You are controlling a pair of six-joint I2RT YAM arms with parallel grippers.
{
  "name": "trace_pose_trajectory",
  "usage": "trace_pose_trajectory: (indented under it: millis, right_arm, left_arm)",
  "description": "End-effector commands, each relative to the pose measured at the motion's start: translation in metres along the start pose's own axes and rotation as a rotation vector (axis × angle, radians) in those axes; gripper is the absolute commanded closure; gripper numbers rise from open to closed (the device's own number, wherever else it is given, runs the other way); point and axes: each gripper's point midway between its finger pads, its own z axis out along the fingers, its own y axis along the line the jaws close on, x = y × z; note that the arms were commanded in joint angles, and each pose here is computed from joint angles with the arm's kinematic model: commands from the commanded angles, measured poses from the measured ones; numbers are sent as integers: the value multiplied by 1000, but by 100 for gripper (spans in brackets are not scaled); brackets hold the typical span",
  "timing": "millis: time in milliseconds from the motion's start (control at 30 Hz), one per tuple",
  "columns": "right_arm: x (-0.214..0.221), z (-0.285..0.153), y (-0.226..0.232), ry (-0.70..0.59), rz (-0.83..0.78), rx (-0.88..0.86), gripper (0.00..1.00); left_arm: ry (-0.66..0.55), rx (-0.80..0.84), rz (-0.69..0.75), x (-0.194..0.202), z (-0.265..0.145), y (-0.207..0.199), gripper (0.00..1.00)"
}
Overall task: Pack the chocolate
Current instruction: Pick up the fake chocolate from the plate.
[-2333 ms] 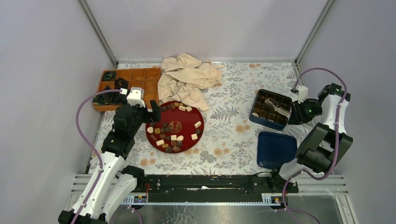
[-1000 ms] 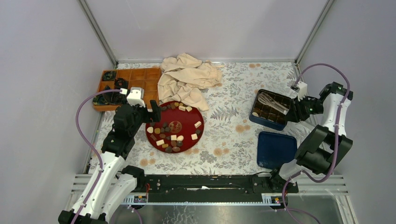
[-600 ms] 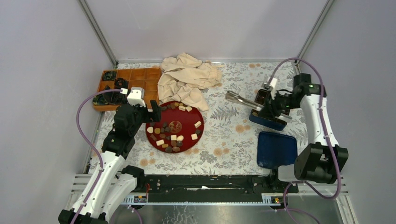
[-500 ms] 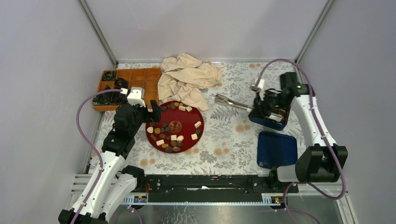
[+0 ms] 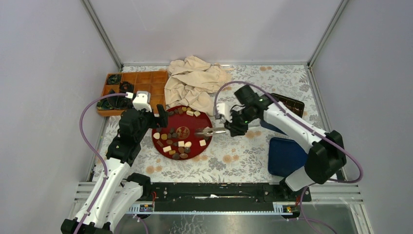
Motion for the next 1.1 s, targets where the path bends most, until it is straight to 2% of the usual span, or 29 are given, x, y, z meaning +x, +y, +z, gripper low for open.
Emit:
trace_pose_trajectory:
  millis: [0,333,1067]
  right_arm:
    - [-18,14,-14,79,-72,80,63]
    - [-23,57,-2,222,-161,31,61]
    - [-33,78,19,248,-193,-56,57]
  left_arm:
    - [-53,-8,7,-11,1,3,2]
    - [-57,-8,8,-12,0,3,2]
    - [-65,-4,9,-14,-1,2,2]
